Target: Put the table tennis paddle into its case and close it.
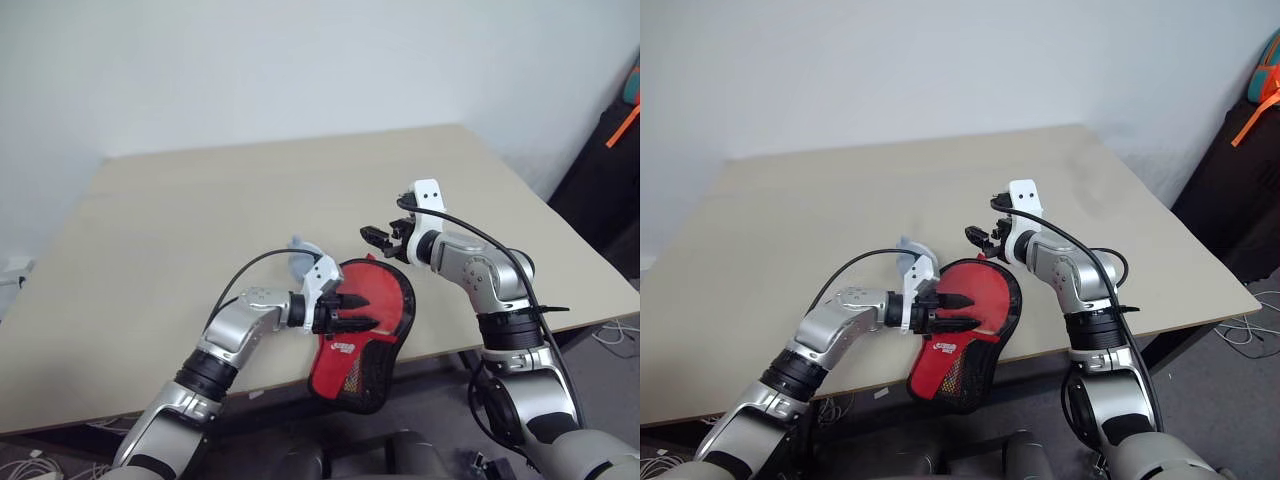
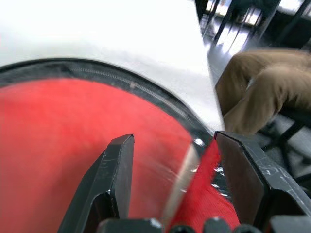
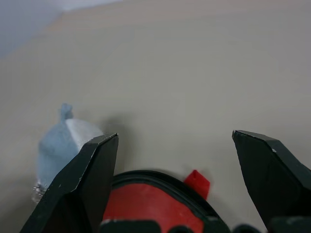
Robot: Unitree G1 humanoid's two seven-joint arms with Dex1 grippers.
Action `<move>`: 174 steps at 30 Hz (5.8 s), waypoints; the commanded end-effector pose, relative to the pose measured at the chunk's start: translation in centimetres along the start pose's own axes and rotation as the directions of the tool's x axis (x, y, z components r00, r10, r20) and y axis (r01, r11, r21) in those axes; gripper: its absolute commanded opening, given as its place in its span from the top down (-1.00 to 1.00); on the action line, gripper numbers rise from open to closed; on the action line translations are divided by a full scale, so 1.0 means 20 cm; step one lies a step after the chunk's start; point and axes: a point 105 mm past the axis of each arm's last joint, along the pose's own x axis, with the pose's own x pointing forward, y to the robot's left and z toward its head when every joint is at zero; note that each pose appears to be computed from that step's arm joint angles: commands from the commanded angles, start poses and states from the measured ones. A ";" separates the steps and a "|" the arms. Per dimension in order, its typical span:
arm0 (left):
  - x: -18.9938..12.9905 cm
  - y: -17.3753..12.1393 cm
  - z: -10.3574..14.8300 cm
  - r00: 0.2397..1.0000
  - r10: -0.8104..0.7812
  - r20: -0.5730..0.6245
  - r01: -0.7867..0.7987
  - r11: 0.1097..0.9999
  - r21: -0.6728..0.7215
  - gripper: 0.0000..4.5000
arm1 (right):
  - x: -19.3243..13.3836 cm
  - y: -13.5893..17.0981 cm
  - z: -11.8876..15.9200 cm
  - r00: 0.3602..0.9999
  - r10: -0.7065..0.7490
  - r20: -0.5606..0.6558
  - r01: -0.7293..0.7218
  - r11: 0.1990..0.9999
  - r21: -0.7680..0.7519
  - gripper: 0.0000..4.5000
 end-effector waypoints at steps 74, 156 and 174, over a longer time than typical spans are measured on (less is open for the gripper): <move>-0.08 0.00 -0.31 0.957 0.136 -0.258 -0.168 0.980 -0.107 -0.25 | 0.40 0.56 -0.23 0.847 0.459 -0.269 -0.445 0.888 0.114 0.98; -0.09 0.04 -0.32 0.954 0.156 -0.258 -0.203 0.965 -0.166 -0.25 | 0.48 0.26 -0.06 0.999 0.024 -0.025 -0.022 0.997 0.075 0.99; -0.05 0.04 -0.29 0.956 0.129 -0.263 -0.183 0.965 -0.190 -0.25 | 0.30 -0.24 0.16 0.927 -0.359 0.103 0.354 0.933 0.070 0.99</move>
